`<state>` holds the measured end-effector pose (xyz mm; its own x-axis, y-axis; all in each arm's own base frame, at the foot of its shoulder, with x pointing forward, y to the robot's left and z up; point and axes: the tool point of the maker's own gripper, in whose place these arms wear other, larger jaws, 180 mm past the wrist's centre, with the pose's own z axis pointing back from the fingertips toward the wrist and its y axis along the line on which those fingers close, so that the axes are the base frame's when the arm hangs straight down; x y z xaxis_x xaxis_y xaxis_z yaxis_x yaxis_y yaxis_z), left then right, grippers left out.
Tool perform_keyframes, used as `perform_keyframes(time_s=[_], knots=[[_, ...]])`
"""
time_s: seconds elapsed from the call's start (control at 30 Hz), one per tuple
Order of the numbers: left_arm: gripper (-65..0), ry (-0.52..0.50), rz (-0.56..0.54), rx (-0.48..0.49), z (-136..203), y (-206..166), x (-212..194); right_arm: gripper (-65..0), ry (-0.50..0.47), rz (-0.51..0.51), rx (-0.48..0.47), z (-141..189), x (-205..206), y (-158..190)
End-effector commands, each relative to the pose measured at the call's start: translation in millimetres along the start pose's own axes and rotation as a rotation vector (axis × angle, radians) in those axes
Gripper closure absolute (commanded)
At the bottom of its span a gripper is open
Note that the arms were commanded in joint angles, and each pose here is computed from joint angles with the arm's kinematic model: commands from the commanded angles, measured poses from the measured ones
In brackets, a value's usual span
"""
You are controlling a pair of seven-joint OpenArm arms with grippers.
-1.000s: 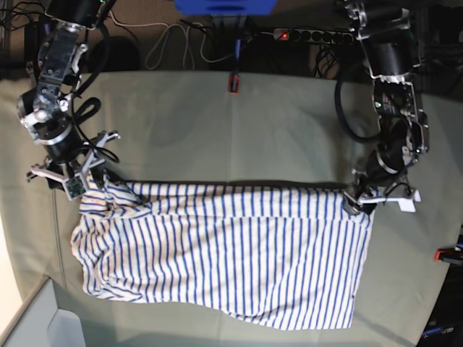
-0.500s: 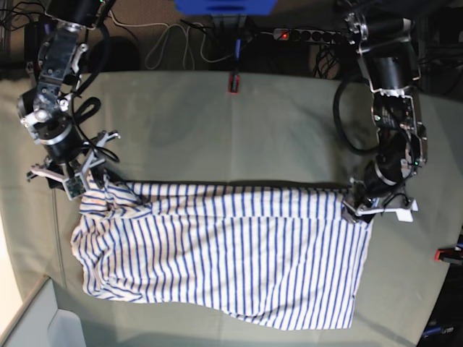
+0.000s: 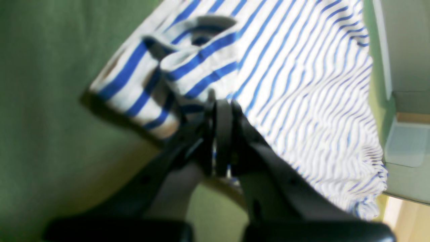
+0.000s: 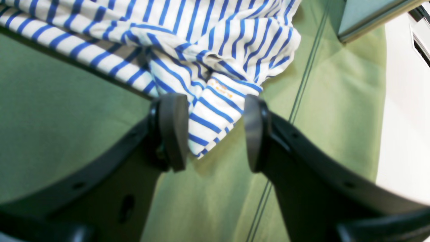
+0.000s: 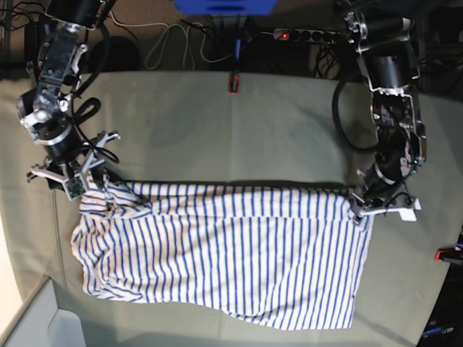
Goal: Layout the t-shirt on the table in an organized manner, then fold the t-shirt properly
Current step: 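Hold the shirt edge with both grippers and pull it taut, then pull the shirt corner with the left gripper away from the right gripper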
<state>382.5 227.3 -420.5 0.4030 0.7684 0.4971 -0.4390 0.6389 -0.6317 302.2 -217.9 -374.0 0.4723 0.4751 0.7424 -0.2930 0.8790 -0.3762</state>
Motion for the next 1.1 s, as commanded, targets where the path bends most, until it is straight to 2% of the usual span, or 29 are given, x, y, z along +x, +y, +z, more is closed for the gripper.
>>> perform_keyframes(time_s=[0.0,0.17,0.27,0.63,0.8,1.07], knots=[[-0.2,-0.064,-0.007,-0.063,4.9,-23.5,20.1,-27.3,-0.053,0.004,-0.026,1.2,15.0,-10.4],[-0.2,-0.114,-0.021,-0.129,40.5,-34.5,16.5,-27.3,-0.053,0.002,-0.026,1.1,15.1,-9.9],[-0.2,-0.113,-0.001,-0.148,62.4,-34.1,-2.4,-27.3,-0.055,0.003,-0.026,0.9,15.7,-10.2],[-0.2,-0.021,0.005,-0.013,136.8,29.7,-78.9,-27.3,-0.052,0.005,-0.026,1.9,14.7,-10.2],[-0.2,-0.016,0.052,0.051,149.8,54.1,-91.0,-27.3,-0.053,0.007,-0.027,2.5,15.0,-10.4],[-0.6,-0.011,0.057,0.066,152.5,59.5,-92.0,-27.3,-0.039,0.003,-0.015,4.7,8.4,-3.9]])
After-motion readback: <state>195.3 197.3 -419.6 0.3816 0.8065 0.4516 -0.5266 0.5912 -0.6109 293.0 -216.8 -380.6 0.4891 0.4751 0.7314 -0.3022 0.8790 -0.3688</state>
